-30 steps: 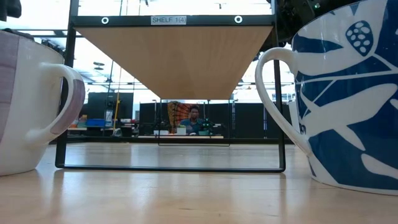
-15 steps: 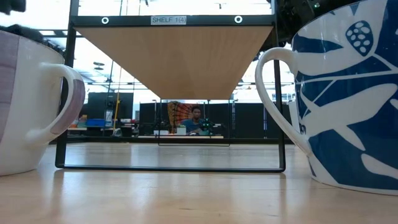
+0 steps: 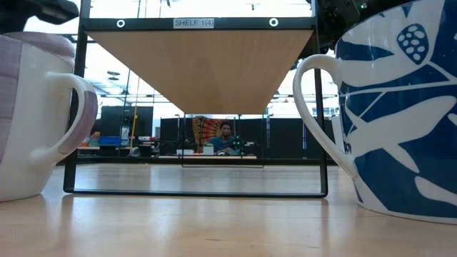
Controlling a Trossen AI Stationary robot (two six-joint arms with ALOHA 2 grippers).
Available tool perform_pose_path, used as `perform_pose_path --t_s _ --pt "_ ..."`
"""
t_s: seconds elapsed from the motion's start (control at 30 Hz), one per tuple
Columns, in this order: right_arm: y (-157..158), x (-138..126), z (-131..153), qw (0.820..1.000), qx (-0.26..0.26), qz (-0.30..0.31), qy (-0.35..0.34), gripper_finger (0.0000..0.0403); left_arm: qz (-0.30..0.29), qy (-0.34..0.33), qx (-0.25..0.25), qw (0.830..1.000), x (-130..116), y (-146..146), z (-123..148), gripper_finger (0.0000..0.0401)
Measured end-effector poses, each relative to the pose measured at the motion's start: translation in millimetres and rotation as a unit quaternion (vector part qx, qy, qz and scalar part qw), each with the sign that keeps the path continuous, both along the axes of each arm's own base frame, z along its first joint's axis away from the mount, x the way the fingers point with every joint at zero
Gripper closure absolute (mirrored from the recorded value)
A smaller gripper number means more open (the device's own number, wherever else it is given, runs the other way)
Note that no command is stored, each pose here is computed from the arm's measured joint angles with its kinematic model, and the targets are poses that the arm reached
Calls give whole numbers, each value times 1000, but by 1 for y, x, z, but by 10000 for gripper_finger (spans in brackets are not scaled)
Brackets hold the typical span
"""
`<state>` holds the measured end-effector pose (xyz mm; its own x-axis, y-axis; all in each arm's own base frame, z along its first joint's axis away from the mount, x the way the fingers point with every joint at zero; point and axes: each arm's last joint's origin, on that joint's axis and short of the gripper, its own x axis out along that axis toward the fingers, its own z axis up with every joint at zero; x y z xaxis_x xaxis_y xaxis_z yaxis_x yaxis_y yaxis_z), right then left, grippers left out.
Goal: Place coffee mugs
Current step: Put the top purple mug on the shelf
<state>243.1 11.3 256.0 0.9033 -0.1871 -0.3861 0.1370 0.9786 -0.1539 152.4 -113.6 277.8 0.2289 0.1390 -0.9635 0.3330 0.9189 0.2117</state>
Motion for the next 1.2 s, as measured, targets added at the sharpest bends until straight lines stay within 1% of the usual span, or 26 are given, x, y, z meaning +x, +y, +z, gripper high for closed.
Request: perform_pose_path --t_s 0.23,0.47,0.6,0.7,0.8,0.87,0.97,1.2 --pt "0 1 9 999 -32 9 -34 170 -36 10 19 999 9 18 22 361" --pt "0 -1 8 999 -14 7 -28 170 -71 17 34 997 13 35 49 361" --pt "-1 -5 11 999 -33 10 -30 170 -111 9 46 993 18 47 62 361" --pt "-1 -11 22 997 -39 11 -58 170 -161 7 67 985 21 56 70 362" --pt "-2 -19 31 996 -38 10 -80 170 -202 15 104 974 25 66 73 362" --pt "-2 -21 34 996 -35 9 -86 170 -216 24 124 968 26 73 73 362" --pt "-2 -24 35 996 -31 7 -88 170 -231 31 139 962 29 83 74 362" --pt "-2 -26 34 996 -31 8 -78 170 -287 1 175 942 44 99 77 362"
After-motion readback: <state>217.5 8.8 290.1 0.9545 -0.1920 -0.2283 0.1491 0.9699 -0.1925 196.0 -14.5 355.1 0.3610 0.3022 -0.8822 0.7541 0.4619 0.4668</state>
